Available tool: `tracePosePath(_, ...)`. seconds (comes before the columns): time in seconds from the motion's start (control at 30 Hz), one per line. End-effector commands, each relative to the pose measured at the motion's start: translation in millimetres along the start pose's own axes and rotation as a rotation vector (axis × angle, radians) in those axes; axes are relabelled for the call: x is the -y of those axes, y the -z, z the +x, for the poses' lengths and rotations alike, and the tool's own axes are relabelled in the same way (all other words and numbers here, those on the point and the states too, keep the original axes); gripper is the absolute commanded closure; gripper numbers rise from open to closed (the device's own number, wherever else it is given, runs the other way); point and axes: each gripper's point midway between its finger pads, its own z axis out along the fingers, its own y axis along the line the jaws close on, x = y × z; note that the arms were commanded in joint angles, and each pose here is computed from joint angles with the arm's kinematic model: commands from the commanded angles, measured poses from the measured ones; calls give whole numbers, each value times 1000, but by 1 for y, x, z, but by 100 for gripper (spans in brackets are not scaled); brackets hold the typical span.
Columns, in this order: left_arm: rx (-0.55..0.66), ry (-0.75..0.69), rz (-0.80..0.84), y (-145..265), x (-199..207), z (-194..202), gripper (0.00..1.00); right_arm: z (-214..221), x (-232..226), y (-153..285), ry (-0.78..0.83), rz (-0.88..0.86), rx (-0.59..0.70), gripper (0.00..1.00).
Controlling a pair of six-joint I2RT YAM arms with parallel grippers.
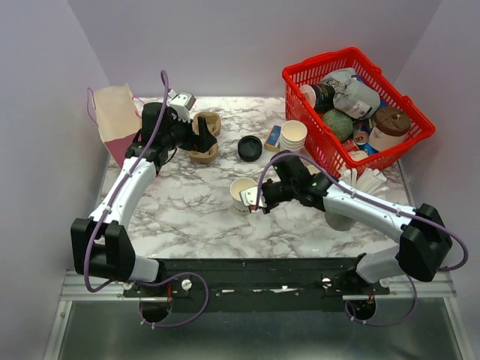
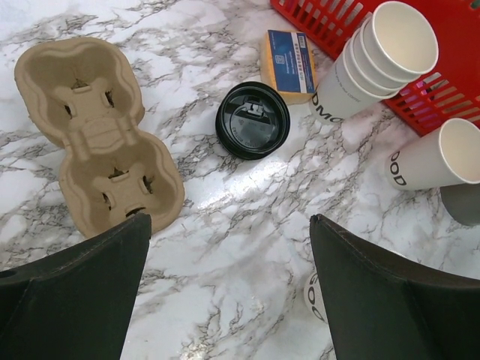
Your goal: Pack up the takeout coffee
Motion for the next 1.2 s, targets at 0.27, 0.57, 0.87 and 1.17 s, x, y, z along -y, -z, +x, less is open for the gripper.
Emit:
tracePosePath(0.27,-19,48,27,-11,-2,7,6,12,-10,-3,81,-11,-32,79)
tracePosePath(0.57,-15,21,79,-19,8,-9,6,1,6,39,116,31,-77,41)
tracePosePath(0.87,-90,-253,60,-55,8,-31,11,-9,78,116,-228,319,-121,35)
tracePosePath(1.17,-405,-487,314,-123,27,7,54,-100,206,267,-585,766,109,26)
